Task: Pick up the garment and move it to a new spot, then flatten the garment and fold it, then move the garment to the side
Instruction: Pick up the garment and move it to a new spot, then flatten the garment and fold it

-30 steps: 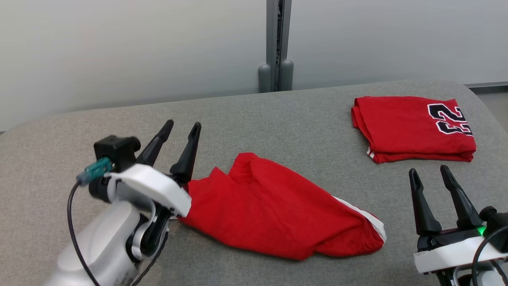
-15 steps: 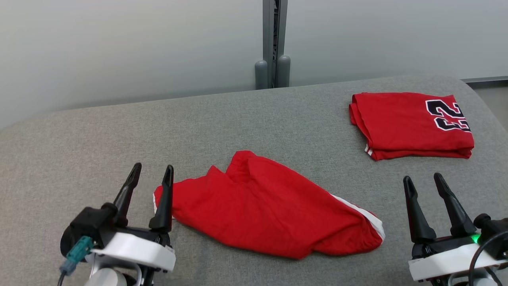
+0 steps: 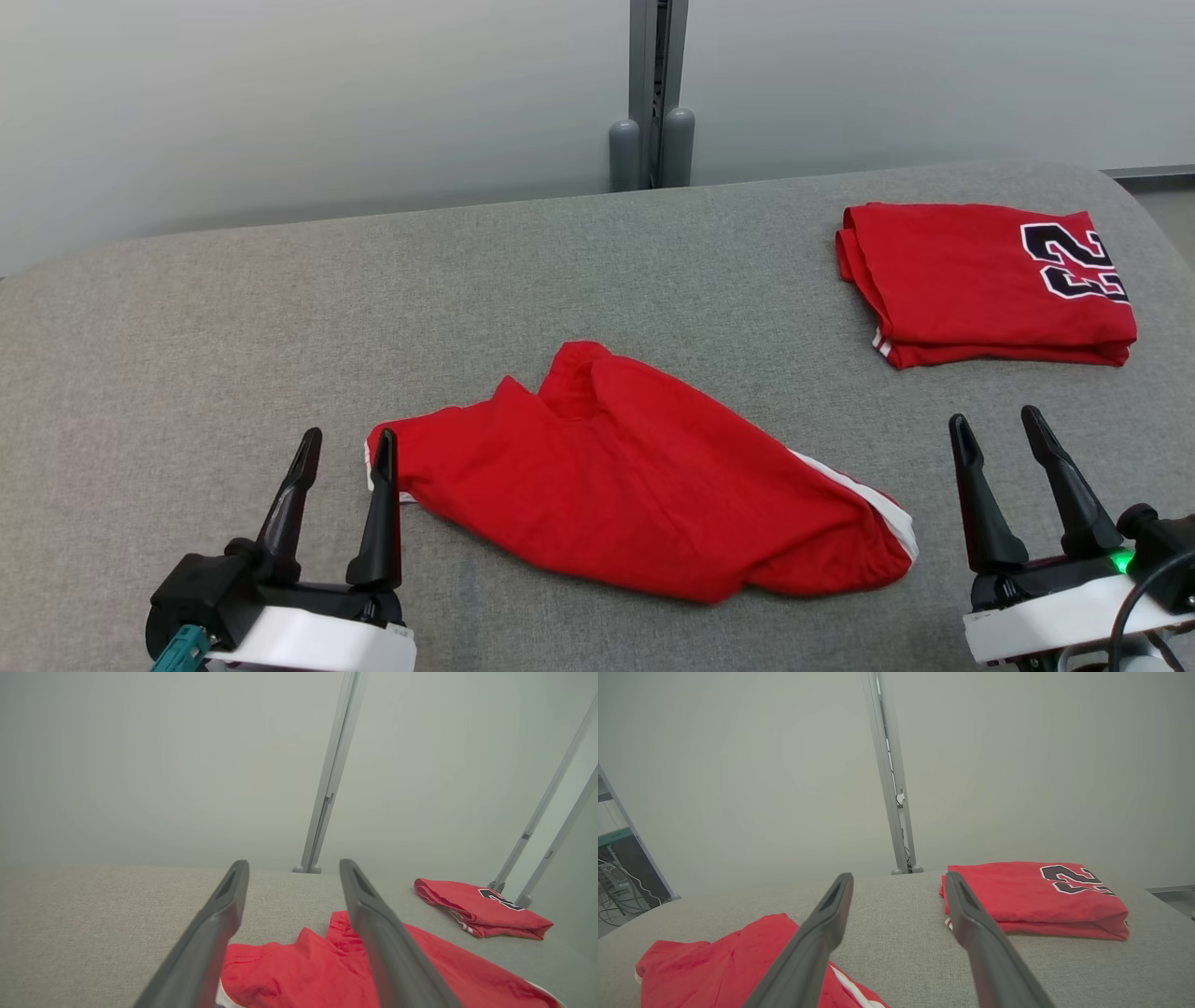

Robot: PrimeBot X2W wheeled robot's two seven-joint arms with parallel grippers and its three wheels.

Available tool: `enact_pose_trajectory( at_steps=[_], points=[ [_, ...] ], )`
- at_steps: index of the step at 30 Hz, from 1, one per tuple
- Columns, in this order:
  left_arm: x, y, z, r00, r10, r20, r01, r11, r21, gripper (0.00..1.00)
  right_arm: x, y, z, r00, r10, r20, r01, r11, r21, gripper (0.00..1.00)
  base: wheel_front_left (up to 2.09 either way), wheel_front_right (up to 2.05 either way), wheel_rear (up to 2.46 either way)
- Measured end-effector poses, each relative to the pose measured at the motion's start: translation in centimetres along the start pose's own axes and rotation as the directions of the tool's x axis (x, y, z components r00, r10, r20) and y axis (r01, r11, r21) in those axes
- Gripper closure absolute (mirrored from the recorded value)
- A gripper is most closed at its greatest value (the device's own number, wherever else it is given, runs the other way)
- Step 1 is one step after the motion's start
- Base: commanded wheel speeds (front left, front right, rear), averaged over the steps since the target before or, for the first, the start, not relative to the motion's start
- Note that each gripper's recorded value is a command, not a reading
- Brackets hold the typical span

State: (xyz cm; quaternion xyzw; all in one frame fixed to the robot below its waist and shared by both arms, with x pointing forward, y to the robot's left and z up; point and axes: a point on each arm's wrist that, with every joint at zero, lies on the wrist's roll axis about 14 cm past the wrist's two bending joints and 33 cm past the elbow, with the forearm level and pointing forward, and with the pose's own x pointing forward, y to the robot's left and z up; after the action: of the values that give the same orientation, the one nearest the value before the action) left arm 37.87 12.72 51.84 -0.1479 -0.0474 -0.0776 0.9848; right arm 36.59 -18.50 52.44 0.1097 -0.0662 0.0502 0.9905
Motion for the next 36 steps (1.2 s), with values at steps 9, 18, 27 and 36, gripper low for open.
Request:
enact_pose_trajectory(
  at_steps=[9, 18, 27, 36],
  points=[
    [-0.3, 0.2, -0.7, 1.000, -0.011, -0.016, 0.011, 1.000, 0.013, 0.00, -0.2, -0.1, 0.1, 1.000, -0.001, -0.001, 0.001, 1.000, -0.003, 0.00, 0.00, 0.00, 0.00],
    [-0.2, 0.2, -1.2, 0.999, -0.016, -0.030, 0.016, 1.000, 0.015, 0.00, -0.5, -0.7, 0.2, 1.000, -0.018, 0.002, 0.018, 1.000, -0.007, 0.00, 0.00, 0.00, 0.00],
    [0.5, -0.9, -2.7, 0.992, -0.080, -0.096, 0.083, 0.996, 0.036, 0.00, -1.5, -1.8, 0.7, 0.998, -0.055, 0.013, 0.055, 0.998, -0.015, 0.00, 0.00, 0.00, 0.00],
    [4.5, -3.6, -3.5, 0.938, -0.185, -0.292, 0.198, 0.980, 0.015, 0.00, -2.7, -2.5, 1.9, 0.994, -0.098, 0.053, 0.099, 0.995, -0.003, 0.00, 0.00, 0.00, 0.00]
  ],
)
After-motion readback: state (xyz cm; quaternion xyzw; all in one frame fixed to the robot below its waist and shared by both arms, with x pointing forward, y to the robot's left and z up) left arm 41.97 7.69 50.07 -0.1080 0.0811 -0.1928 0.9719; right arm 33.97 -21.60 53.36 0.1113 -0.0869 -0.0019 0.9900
